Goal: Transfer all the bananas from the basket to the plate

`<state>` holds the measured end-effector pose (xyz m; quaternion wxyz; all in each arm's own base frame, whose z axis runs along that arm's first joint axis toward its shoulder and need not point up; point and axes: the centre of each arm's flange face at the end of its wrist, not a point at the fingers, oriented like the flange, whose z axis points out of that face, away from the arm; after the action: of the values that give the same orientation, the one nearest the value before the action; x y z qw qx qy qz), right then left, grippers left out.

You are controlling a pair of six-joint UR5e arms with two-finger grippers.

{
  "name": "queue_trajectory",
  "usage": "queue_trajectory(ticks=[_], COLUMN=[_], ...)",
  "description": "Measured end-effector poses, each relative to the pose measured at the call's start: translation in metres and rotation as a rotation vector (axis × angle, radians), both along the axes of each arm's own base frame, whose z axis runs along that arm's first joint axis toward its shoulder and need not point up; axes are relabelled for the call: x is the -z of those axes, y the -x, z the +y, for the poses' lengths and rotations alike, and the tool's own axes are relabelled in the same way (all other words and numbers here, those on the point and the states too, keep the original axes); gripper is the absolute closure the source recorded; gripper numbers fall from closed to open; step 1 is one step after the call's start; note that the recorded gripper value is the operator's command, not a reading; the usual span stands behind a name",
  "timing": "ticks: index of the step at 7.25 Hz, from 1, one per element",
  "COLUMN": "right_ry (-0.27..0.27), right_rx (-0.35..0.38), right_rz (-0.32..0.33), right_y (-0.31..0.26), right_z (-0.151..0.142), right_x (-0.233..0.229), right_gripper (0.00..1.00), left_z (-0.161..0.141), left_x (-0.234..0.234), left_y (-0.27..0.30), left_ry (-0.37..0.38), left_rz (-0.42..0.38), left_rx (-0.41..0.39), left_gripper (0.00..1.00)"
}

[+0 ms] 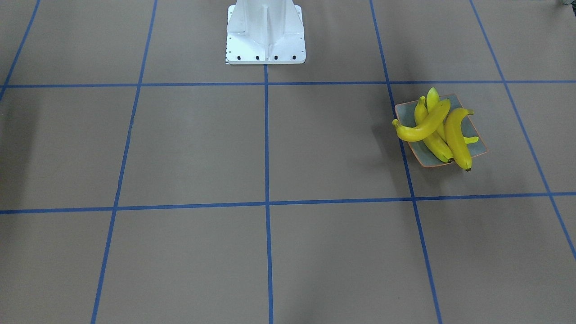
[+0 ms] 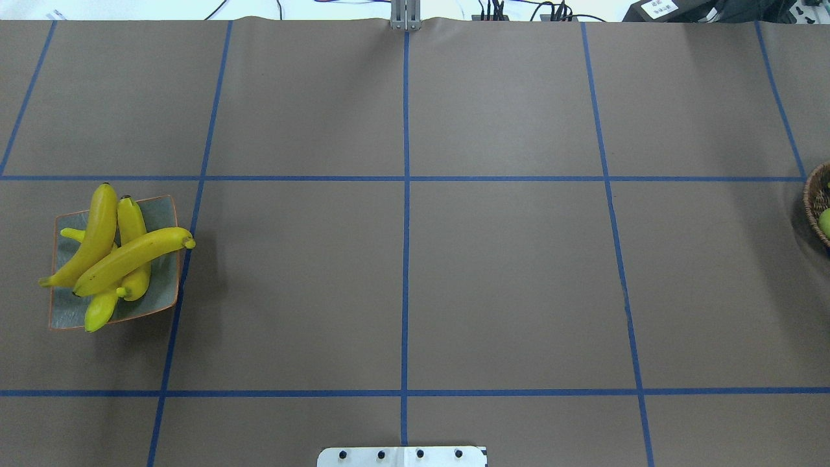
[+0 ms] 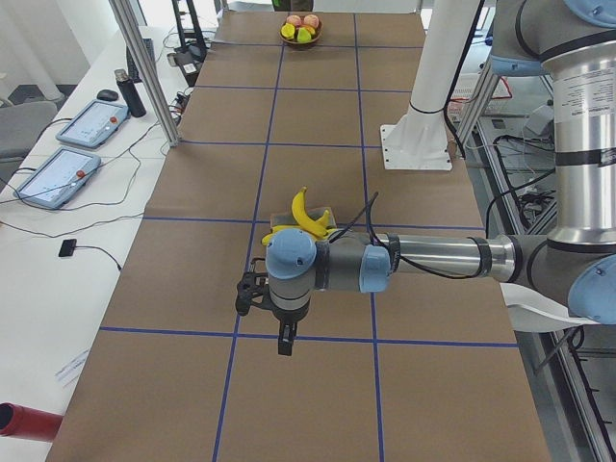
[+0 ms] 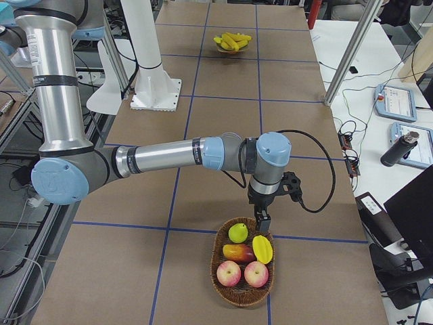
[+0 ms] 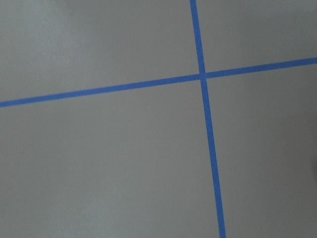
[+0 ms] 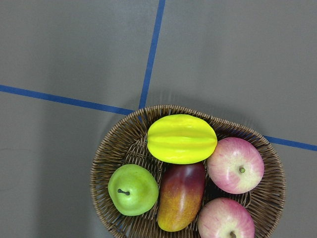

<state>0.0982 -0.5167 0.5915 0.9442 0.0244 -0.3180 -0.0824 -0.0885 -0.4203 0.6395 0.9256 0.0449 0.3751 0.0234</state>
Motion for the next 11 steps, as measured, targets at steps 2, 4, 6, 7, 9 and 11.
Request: queue_trajectory(ticks=[2, 4, 6, 7, 9, 11], right_ry=[0.016, 0.034, 0.051, 0.051, 0.046, 0.029], right_rx=[-0.001, 0.003, 0.003, 0.002, 0.000, 0.000], right_rz=[-0.001, 0.001, 0.001, 0.000, -0.001, -0.003], right_y=[0.000, 0.000, 0.000, 0.001, 0.001, 0.001], right_z=[0.004, 0.013, 0.022, 0.023, 0.024, 0.023], right_x=[-0.006, -0.017, -0.027, -0.029, -0.028, -0.024], right_gripper=[0.00, 0.00, 0.00, 0.00, 0.00, 0.00], left_z=[0.006, 0.009, 0.012, 0.015, 0.021, 0.029], left_x=[0.002, 0.004, 0.001, -0.002, -0.008, -0.014], left_y=[-0.001, -0.001, -0.001, -0.001, -0.001, -0.002], left_ry=[-0.002, -0.006, 0.000, 0.006, 0.021, 0.037], left_rz=[0.014, 0.015, 0.009, 0.009, 0.009, 0.010], left_rx=[-0.001, -0.003, -0.003, -0.004, -0.004, -0.005], left_gripper=[0.00, 0.00, 0.00, 0.00, 0.00, 0.00])
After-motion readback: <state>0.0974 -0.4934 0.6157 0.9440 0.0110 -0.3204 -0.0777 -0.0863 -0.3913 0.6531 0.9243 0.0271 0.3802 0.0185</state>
